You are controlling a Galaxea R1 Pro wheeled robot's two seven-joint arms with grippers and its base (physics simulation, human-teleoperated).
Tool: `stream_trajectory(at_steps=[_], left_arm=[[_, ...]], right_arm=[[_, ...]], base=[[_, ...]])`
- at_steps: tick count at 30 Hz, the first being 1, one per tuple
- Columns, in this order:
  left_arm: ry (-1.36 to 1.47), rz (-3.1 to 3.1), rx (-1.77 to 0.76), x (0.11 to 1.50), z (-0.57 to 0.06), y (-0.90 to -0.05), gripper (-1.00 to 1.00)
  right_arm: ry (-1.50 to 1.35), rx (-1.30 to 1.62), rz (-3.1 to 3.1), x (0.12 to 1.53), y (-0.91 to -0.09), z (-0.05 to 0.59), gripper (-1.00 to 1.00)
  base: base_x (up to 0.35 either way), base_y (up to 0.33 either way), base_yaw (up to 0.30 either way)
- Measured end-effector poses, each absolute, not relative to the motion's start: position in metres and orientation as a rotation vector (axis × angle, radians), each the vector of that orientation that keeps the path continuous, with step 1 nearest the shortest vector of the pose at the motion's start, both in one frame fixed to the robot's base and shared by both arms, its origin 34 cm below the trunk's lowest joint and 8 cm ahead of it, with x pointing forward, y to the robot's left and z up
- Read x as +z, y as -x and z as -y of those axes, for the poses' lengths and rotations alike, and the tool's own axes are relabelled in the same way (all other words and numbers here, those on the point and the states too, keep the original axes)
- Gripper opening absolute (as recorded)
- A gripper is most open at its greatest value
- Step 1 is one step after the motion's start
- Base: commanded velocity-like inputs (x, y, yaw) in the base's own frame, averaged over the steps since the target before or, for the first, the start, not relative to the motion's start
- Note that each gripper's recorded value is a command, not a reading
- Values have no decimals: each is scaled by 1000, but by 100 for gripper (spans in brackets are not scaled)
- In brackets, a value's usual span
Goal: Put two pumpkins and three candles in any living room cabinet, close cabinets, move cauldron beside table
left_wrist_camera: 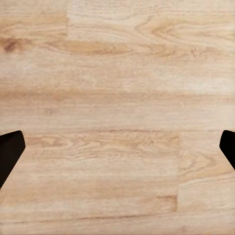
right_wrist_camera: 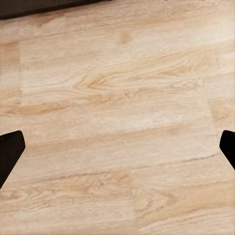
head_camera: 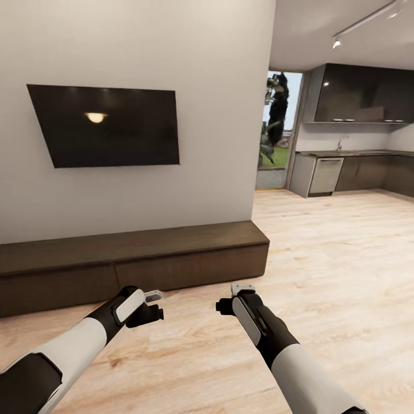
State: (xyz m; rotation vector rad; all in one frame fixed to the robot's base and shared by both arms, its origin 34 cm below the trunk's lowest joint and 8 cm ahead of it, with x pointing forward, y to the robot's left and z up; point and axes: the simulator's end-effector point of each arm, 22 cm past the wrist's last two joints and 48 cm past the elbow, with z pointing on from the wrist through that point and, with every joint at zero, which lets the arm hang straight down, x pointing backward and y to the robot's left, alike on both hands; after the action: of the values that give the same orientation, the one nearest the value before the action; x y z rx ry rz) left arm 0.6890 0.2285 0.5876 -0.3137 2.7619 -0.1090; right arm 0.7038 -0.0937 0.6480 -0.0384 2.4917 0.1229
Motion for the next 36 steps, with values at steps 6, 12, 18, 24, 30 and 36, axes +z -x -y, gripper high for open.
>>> stream_trajectory(at_steps=[6, 12, 18, 24, 30, 36], left_arm=[[314, -2762, -109, 587, -229, -689, 100], [313, -2762, -110, 588, -228, -689, 100], [314, -2762, -108, 587, -229, -689, 100], [314, -2761, -108, 588, -229, -689, 100], [314, -2761, -108, 588, -229, -689, 100], [313, -2761, -108, 588, -229, -689, 100]], right_arm=[[43, 123, -2484, 650, -705, 93, 100], [42, 124, -2479, 652, -706, 92, 100], [42, 126, -2477, 653, -706, 92, 100], [43, 126, -2478, 653, -706, 91, 100], [43, 125, -2478, 653, -706, 92, 100], [41, 125, -2476, 653, -706, 92, 100]], base=[[12, 75, 1], [1, 25, 0], [0, -75, 121], [0, -179, 261], [4, -200, 238], [75, -109, 65]])
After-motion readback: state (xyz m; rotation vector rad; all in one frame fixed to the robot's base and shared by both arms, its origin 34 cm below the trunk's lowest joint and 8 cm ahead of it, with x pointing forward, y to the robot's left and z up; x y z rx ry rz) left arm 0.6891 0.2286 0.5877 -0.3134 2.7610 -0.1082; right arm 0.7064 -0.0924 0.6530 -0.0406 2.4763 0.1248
